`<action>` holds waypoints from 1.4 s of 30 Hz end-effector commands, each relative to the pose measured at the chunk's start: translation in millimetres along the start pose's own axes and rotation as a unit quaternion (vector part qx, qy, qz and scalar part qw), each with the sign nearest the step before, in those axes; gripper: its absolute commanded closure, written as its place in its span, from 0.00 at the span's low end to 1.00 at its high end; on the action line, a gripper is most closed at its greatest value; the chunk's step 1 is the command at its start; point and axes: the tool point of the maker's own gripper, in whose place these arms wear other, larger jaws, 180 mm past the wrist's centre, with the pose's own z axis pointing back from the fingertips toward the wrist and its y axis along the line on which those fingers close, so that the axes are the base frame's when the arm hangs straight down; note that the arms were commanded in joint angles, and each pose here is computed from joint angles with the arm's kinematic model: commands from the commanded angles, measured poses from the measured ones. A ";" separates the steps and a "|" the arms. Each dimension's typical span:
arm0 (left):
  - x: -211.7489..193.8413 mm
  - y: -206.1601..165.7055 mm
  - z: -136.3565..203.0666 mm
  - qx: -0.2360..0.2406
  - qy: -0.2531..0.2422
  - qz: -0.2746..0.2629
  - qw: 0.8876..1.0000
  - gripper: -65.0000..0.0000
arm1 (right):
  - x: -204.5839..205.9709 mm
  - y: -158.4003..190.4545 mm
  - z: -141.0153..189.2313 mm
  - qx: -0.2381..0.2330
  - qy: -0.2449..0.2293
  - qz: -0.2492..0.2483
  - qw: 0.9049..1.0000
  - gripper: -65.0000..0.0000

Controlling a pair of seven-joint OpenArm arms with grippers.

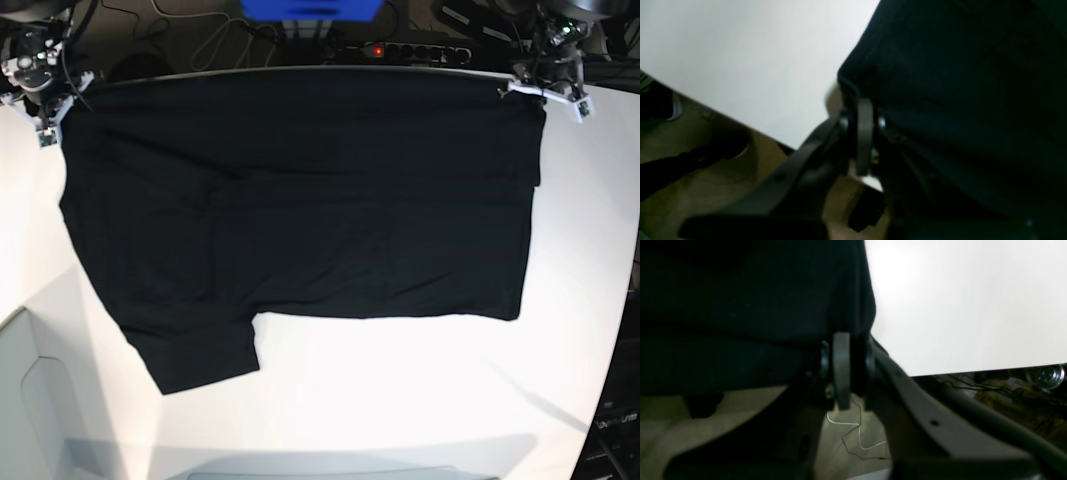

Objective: Fold the T-shirt properly
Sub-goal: 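Release the edge and move both grippers to the hem corners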

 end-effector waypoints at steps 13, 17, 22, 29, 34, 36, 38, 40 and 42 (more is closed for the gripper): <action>33.9 8.0 21.8 0.018 -0.059 -0.001 0.998 0.30 | 20.2 -34.7 16.4 -0.052 -0.037 -0.014 0.998 0.55; 64.6 2.6 35.2 0.019 -0.108 -0.001 0.994 0.31 | 46.0 -39.1 17.0 -0.061 -0.068 -0.028 0.995 0.53; 109.6 -8.7 37.3 0.011 -0.172 0.008 0.985 0.30 | 100.7 -52.5 16.9 -0.075 -0.131 -0.054 0.987 0.53; 150.9 -28.3 34.0 -0.012 -0.227 0.030 0.973 0.30 | 154.9 -73.8 18.2 -0.103 -0.157 -0.073 0.980 0.53; 178.8 -44.7 24.2 -0.036 -0.253 0.057 0.965 0.30 | 205.4 -59.6 -6.9 -0.079 -0.166 -0.059 0.981 0.51; 191.0 -58.8 19.2 -0.054 -0.250 0.065 0.964 0.30 | 227.8 -50.3 -18.6 -0.057 -0.170 -0.058 0.982 0.47; 200.8 -68.3 10.5 -0.059 -0.243 0.068 0.966 0.30 | 248.1 -42.6 -28.3 -0.038 -0.171 -0.058 0.983 0.44; 213.1 -78.9 1.2 -0.054 -0.242 0.055 0.967 0.30 | 270.4 -37.3 -36.0 -0.021 -0.180 -0.060 0.982 0.43; 221.1 -93.3 -10.9 -0.052 -0.236 0.037 0.970 0.30 | 290.9 -31.5 -43.2 -0.004 -0.194 -0.062 0.979 0.43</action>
